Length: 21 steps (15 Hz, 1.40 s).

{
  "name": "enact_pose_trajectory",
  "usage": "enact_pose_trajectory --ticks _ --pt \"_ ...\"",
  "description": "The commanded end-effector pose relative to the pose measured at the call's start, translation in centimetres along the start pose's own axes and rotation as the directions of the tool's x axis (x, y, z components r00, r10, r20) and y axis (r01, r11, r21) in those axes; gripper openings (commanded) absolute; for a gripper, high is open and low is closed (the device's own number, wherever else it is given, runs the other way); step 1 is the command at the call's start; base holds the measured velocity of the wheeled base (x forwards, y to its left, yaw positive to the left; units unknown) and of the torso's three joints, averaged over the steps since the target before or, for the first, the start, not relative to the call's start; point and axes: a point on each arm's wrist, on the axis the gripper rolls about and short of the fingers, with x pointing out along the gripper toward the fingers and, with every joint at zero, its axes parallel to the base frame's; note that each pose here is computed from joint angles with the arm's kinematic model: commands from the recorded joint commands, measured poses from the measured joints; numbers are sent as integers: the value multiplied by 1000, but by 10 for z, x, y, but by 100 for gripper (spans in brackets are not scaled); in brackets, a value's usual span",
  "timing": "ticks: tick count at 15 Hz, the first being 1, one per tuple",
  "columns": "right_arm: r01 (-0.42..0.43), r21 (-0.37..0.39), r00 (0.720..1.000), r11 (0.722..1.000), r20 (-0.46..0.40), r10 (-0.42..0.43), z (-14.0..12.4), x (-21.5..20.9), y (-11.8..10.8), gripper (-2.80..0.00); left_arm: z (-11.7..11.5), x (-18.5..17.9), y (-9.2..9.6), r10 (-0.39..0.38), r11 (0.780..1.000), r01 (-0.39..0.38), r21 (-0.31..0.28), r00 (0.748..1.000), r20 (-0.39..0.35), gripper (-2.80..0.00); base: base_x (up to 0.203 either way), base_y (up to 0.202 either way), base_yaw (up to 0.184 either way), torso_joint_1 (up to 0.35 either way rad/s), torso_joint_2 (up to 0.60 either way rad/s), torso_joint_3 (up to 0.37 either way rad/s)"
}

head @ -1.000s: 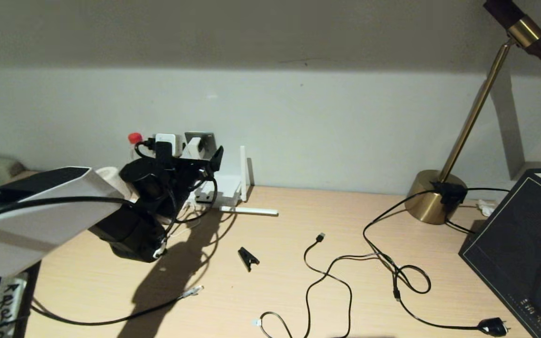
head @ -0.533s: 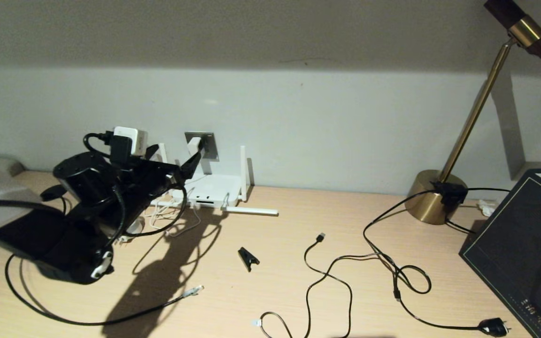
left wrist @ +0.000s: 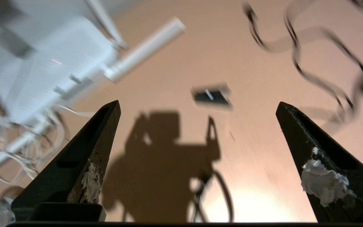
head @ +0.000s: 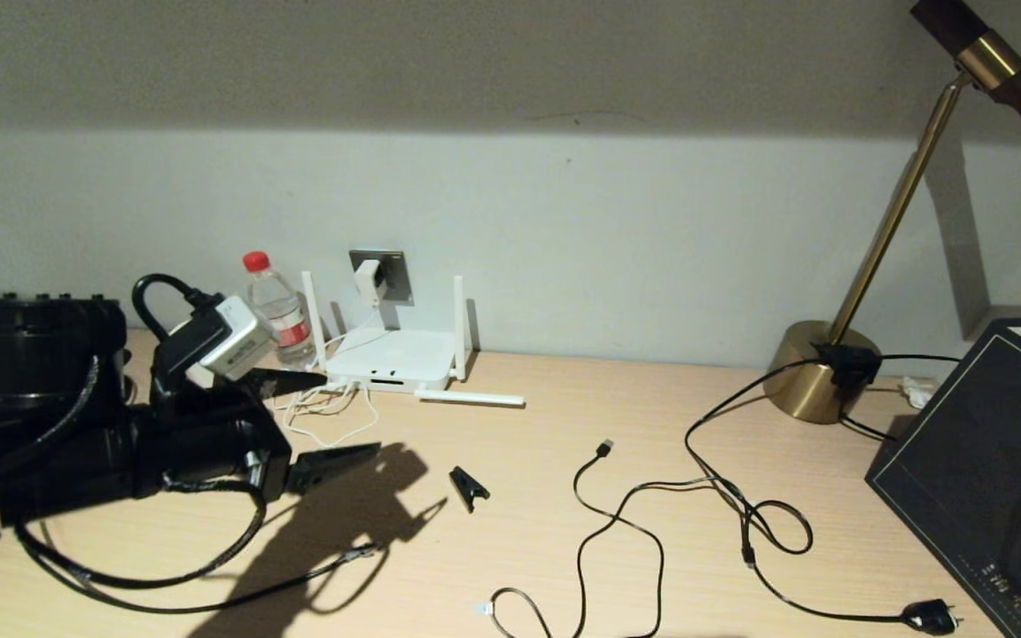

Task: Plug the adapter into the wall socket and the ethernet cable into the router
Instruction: Pick up cable

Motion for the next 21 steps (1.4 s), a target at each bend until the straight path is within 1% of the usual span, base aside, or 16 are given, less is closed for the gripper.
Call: enact_pose_trajectory --ticks 1,2,3,4,5,6,7,9,11,15,16,17,18,19,21 --pt "0 -1 999 1000 -36 0 -10 2 0 -280 -15 -9 -15 -211 973 228 32 940 -269 0 0 0 0 0 0 0" --pt "0 0 999 1000 -36 0 -10 2 0 -280 -23 0 -13 -243 956 282 75 911 -334 0 0 0 0 0 0 0" --pt "0 0 999 1000 -36 0 -10 2 0 -280 -31 11 -6 -258 929 340 144 878 -404 0 0 0 0 0 0 0" --pt "0 -1 999 1000 -36 0 -10 2 0 -280 -39 22 4 -257 895 392 214 843 -472 0 0 0 0 0 0 0" --pt "0 -1 999 1000 -36 0 -10 2 0 -280 -45 32 15 -247 863 432 262 813 -527 0 0 0 0 0 0 0" --pt "0 0 999 1000 -36 0 -10 2 0 -280 -48 39 23 -236 843 458 281 785 -572 0 0 0 0 0 0 0" --pt "0 -1 999 1000 -36 0 -10 2 0 -280 -53 45 27 -232 833 478 280 760 -607 0 0 0 0 0 0 0" --pt "0 -1 999 1000 -36 0 -10 2 0 -280 -59 56 31 -207 822 494 283 723 -659 0 0 0 0 0 0 0" --pt "0 0 999 1000 -36 0 -10 2 0 -280 -68 65 32 -220 817 512 267 704 -675 0 0 0 0 0 0 0" --pt "0 0 999 1000 -36 0 -10 2 0 -280 -77 81 25 -256 799 549 245 680 -687 0 0 0 0 0 0 0" --pt "0 -1 999 1000 -35 0 -10 2 0 -280 -80 86 25 -259 798 551 243 678 -688 0 0 0 0 0 0 0" --pt "0 0 999 1000 -35 0 -10 2 0 -280 -82 90 25 -255 798 549 249 682 -685 0 0 0 0 0 0 0" --pt "0 0 999 1000 -36 0 -10 2 0 -280 -84 93 25 -256 804 544 241 683 -684 0 0 0 0 0 0 0" --pt "0 0 999 1000 -36 0 -10 2 0 -280 -85 95 23 -264 809 543 226 678 -686 0 0 0 0 0 0 0" --pt "0 -1 999 1000 -35 0 -10 2 0 -280 -86 97 22 -268 809 545 219 674 -688 0 0 0 0 0 0 0"
